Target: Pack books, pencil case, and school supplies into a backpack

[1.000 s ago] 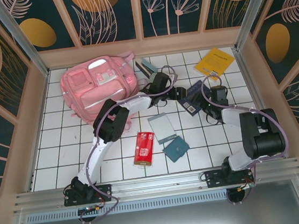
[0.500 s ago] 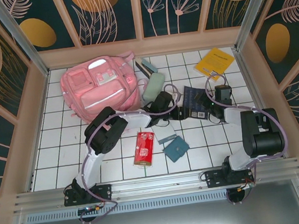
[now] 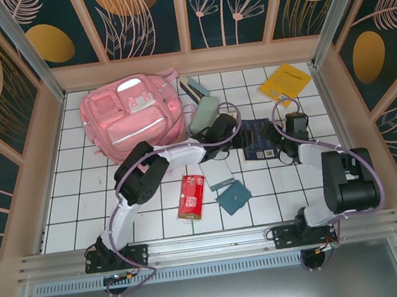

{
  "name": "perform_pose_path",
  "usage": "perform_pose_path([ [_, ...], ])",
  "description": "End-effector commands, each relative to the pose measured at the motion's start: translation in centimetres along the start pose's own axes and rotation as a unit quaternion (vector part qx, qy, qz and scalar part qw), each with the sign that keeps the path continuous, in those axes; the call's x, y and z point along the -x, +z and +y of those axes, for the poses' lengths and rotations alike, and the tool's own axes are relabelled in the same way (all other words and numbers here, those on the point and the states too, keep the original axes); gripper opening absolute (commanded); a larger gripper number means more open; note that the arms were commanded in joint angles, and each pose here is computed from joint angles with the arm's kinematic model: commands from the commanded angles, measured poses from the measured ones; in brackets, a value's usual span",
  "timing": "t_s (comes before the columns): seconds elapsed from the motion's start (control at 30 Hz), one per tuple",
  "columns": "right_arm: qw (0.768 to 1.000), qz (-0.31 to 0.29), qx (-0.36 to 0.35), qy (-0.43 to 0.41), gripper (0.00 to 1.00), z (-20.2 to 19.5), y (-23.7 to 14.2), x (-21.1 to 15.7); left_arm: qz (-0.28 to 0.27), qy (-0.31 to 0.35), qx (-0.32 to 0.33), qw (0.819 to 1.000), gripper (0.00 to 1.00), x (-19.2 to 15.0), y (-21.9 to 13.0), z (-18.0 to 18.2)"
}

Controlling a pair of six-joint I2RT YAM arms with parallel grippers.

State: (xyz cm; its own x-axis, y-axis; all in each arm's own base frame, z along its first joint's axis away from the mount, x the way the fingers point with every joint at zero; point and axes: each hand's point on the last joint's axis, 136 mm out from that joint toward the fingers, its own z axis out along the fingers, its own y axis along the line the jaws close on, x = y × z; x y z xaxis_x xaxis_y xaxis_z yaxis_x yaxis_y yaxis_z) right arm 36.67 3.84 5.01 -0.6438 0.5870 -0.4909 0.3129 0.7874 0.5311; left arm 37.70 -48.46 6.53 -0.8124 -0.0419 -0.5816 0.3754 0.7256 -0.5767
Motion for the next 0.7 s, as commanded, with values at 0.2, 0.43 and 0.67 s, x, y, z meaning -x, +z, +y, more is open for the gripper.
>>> perform_pose_path([
  [0.2, 1.0, 0.016, -0.014, -0.012, 0.77, -0.7, 0.8, -0.9, 0.054, -0.031, 0.11, 0.992, 0.31, -3.7, 2.9, 5.9],
  [0.43, 0.999, 0.048, 0.016, -0.016, 0.71, 0.3, 1.6, -2.2, 0.069, -0.04, 0.112, 0.991, 0.21, -4.9, 3.2, 6.5],
  [0.67, 0.987, 0.085, 0.134, -0.008, 0.66, 4.1, 1.1, -3.3, 0.081, -0.047, 0.119, 0.989, 0.19, -6.5, 3.6, 7.8],
])
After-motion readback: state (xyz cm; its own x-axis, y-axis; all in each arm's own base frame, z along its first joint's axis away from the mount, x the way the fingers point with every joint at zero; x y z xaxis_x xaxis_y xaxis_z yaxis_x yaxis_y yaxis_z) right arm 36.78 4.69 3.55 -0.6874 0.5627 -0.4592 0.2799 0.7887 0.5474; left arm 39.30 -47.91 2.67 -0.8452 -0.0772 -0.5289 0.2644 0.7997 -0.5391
